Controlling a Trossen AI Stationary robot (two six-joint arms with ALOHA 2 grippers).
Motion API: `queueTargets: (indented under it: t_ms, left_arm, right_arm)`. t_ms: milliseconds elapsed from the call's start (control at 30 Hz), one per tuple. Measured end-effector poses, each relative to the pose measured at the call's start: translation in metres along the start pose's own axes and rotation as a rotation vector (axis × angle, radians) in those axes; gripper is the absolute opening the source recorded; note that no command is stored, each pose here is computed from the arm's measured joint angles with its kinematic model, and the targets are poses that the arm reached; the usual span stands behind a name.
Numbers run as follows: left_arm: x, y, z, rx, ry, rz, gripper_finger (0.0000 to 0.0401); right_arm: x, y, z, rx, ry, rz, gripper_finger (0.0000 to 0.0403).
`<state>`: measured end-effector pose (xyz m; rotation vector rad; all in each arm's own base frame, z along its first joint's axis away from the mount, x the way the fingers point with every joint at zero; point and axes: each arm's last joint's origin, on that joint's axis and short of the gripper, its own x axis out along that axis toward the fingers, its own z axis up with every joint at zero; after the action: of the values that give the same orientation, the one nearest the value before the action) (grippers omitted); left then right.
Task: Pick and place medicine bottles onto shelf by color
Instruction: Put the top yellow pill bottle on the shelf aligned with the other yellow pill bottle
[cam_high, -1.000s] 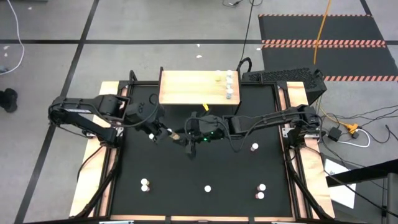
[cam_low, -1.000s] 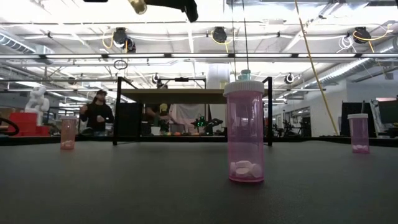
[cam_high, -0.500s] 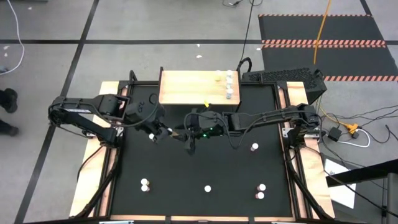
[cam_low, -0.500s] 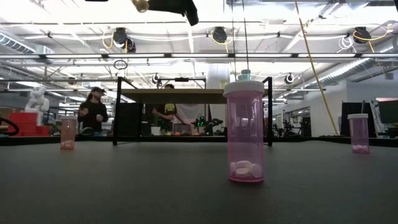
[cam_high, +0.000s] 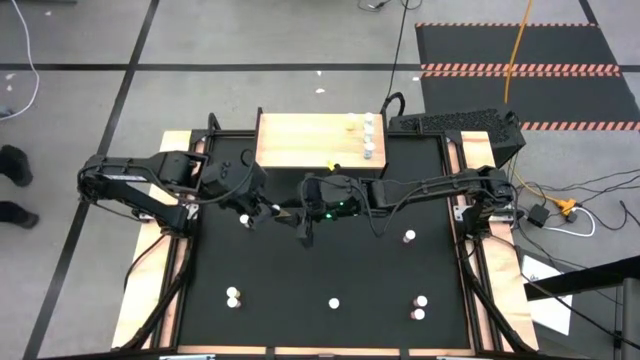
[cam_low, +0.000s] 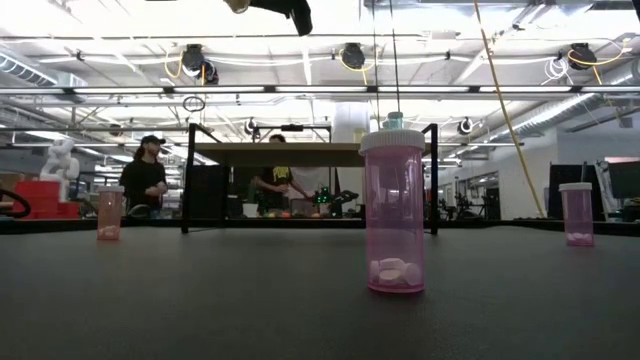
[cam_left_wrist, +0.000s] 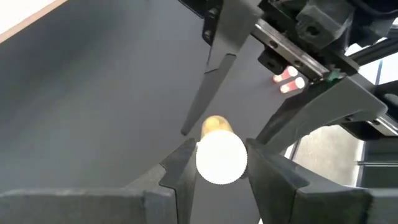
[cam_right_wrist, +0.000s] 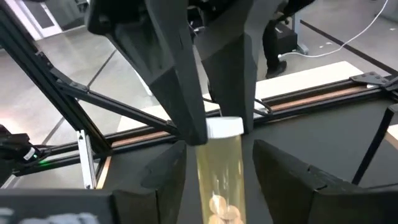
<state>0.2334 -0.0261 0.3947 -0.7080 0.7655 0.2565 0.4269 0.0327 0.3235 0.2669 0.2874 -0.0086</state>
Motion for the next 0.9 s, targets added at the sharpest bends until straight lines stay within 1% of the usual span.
queueTargets:
  t_ms: [233,400,700,800,900]
  left_arm:
    - [0.0,0.0,0.0,-0.01,-0.001,0.0,0.0131]
    - [0.0,0.0,0.0,-0.016,-0.003,-0.002,0.0132]
    - [0.0,0.0,0.0,-0.016,-0.01,0.005,0.0134]
    - [-0.006,0.001,0.001,-0.016,-0.042,0.012,0.0152]
    - [-0.018,0.004,0.0,-0.007,-0.084,0.005,0.0184]
  right_arm:
    - [0.0,0.001,0.002,0.013,-0.013,0.029,0.0125]
    - [0.0,0.001,0.001,0.014,-0.007,0.028,0.0101]
    - [0.0,0.001,0.0,0.013,0.003,0.025,0.0099]
    - [0.0,0.0,0.0,0.013,0.008,0.023,0.0099]
    - [0.0,0.0,0.0,0.006,0.011,0.022,0.0099]
